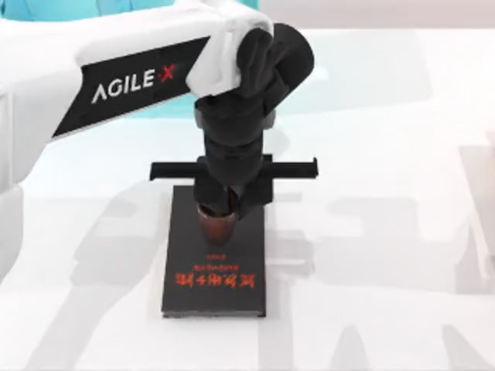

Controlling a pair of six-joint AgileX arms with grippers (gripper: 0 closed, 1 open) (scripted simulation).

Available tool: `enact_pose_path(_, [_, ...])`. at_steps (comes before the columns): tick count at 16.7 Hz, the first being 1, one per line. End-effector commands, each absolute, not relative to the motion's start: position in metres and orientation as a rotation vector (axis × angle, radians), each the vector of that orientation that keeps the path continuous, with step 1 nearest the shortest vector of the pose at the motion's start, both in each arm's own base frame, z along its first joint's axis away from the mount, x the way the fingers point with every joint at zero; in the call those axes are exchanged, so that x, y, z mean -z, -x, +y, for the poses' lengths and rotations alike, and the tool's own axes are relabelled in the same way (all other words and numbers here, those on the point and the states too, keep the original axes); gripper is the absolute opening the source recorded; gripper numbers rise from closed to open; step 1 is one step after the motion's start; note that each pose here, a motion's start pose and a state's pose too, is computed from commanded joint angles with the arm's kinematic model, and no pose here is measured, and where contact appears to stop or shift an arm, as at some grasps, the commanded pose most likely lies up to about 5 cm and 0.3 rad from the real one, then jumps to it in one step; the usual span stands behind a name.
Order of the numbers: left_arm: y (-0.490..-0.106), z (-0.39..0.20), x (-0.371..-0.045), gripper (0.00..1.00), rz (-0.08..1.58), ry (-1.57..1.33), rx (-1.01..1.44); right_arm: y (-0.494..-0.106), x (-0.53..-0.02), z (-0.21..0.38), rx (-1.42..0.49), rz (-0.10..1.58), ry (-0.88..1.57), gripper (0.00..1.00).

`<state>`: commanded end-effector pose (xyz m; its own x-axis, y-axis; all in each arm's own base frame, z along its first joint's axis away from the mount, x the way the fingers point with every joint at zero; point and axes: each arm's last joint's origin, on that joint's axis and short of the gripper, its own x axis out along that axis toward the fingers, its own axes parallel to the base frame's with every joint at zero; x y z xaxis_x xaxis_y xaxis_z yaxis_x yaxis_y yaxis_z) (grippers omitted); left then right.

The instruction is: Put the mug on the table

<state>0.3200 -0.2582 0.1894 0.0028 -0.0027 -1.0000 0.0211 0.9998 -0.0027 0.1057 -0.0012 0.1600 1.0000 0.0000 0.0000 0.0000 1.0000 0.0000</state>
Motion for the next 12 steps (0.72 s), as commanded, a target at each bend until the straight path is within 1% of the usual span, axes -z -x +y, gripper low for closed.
enact_pose_path(4, [-0.319, -0.257, -0.218, 0.0, 1.571, -0.018, 0.016, -0.106, -0.16, -0.001, 0.0, 0.0, 0.0, 1.0])
enact_pose_path(9, [-0.32, -0.256, -0.217, 0.0, 1.575, -0.019, 0.014, -0.106, -0.16, -0.001, 0.0, 0.0, 0.0, 1.0])
enact_pose_path(12, [-0.332, -0.231, -0.221, 0.0, 1.585, -0.018, 0.015, -0.106, -0.16, -0.001, 0.0, 0.0, 0.0, 1.0])
